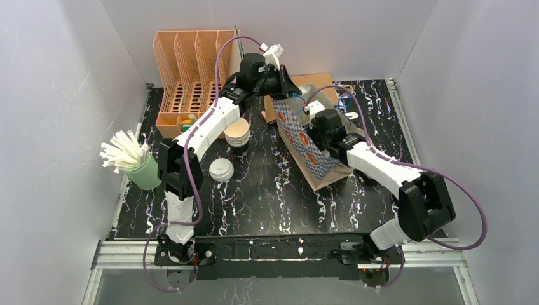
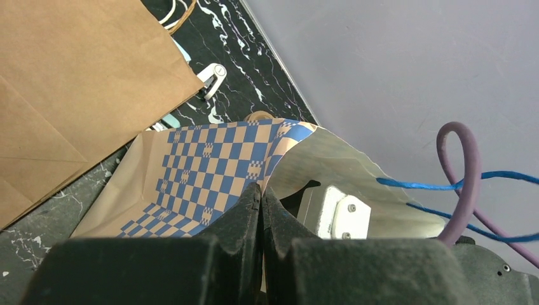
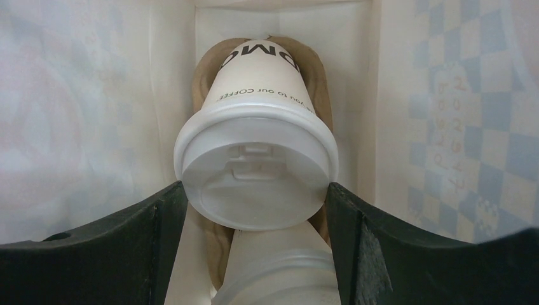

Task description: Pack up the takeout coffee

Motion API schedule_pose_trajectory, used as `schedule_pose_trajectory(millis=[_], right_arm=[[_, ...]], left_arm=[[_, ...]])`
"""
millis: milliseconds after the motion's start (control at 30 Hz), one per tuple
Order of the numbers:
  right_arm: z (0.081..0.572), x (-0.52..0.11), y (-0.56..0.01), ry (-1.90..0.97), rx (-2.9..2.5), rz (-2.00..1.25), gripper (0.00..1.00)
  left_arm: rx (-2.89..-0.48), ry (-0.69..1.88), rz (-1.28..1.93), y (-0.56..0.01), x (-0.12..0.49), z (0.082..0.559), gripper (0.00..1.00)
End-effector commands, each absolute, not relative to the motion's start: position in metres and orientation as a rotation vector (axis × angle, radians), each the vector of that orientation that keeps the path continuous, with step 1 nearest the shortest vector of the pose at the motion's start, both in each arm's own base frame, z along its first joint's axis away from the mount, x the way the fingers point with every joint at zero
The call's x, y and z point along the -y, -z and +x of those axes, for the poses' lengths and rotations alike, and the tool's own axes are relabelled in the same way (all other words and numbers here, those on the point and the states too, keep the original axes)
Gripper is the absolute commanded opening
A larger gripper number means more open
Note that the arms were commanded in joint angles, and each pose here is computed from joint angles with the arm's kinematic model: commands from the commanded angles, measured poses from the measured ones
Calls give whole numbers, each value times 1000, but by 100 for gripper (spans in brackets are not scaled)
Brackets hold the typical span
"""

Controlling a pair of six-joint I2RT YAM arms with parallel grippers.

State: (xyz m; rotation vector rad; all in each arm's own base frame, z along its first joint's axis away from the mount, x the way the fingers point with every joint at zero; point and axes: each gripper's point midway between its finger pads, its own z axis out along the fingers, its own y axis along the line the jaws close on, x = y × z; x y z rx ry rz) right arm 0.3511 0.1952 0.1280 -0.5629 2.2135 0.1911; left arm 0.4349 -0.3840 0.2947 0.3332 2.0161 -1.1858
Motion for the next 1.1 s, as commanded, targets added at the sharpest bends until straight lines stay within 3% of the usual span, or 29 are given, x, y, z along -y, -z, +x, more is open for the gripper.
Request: schedule_pose_trajectory(millis=[0,400,833,867,900,933,967,1067], right_arm=[[343,-193,-104,-188,-2315,-561,10],[341,-195,-92,-189,-2366,-564,10],[366,-201,-163,-183,-2190,-552,17],[367,-201,-168,-185,-2178,-548,22],[368,-202,-171,-187,-2172,-546,37],[369,-202,-176,-187,-2162,-541,64],[371,-201,-179,-179,-2154,-533,78],[376,-199,-196,-167,-2120,-505,93]], left_arm=[[-1910,1233,365,-337,390,437,0],[-1924,1244,368,-334,390,434,0],[-1920,1245,366,-334,390,434,0],[-1919,1245,366,-334,390,434,0],[-1915,1249,367,-336,390,434,0],[-1916,1251,367,-335,390,434,0],[-1916,1255,368,-336,390,433,0],[-1918,1260,372,-336,390,431,0]])
